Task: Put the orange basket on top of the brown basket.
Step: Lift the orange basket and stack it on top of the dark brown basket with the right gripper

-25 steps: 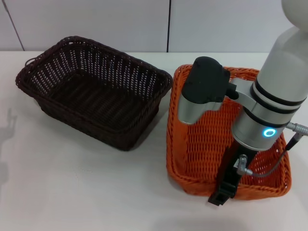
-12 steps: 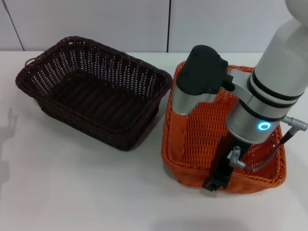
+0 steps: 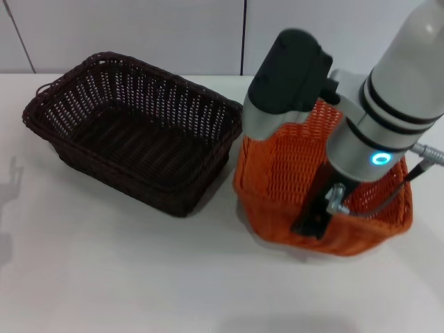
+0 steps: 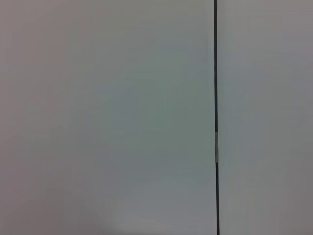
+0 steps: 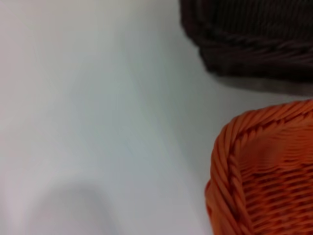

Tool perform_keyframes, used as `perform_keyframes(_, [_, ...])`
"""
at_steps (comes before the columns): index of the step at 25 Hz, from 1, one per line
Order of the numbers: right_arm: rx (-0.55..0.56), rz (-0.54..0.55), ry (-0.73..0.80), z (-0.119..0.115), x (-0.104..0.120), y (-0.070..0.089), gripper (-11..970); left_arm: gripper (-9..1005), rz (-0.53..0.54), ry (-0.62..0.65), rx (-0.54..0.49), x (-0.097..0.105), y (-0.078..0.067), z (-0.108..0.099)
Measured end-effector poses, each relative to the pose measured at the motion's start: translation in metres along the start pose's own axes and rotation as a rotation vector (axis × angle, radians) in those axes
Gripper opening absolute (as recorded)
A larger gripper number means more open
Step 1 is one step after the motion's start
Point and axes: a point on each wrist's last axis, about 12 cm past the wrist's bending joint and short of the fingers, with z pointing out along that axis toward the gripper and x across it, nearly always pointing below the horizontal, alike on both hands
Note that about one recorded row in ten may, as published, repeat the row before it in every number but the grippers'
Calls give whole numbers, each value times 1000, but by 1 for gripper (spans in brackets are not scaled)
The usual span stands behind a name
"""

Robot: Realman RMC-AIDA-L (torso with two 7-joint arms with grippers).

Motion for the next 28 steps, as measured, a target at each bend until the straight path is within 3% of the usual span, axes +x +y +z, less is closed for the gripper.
perform_keyframes(4, [86,-18,-29,-17,-6,1,130,743,5,0,1,1,0,1])
perform_keyframes(11, [130,-59,-35,-27,-13,7,122,743,8,2,1,1,0,1])
perform_keyframes(16, [222,-141,-33,-35,-21,15,123,743,13,10,4,3,0,1])
perform_keyframes(19, [348,-268,-38,-43,-27,23,126,744,13,15,5,4,0,2])
perform_keyframes(20, [348,-268,-38,-43,-27,23,128,744,13,15,5,4,0,2])
perform_keyframes(23, [422,-404,-50,-46,-31,35,136,744,10,17,7,4,-2,2])
perform_keyframes(24, [464,-512,-51,-46,-32,45,139,744,10,16,7,4,-2,2])
perform_keyframes(25, [464,-512,-51,-46,-32,45,141,744,10,16,7,4,-2,2])
perform_keyframes(28, [505,-653,-30,-41,-34,56,149,744,7,6,2,3,-1,2])
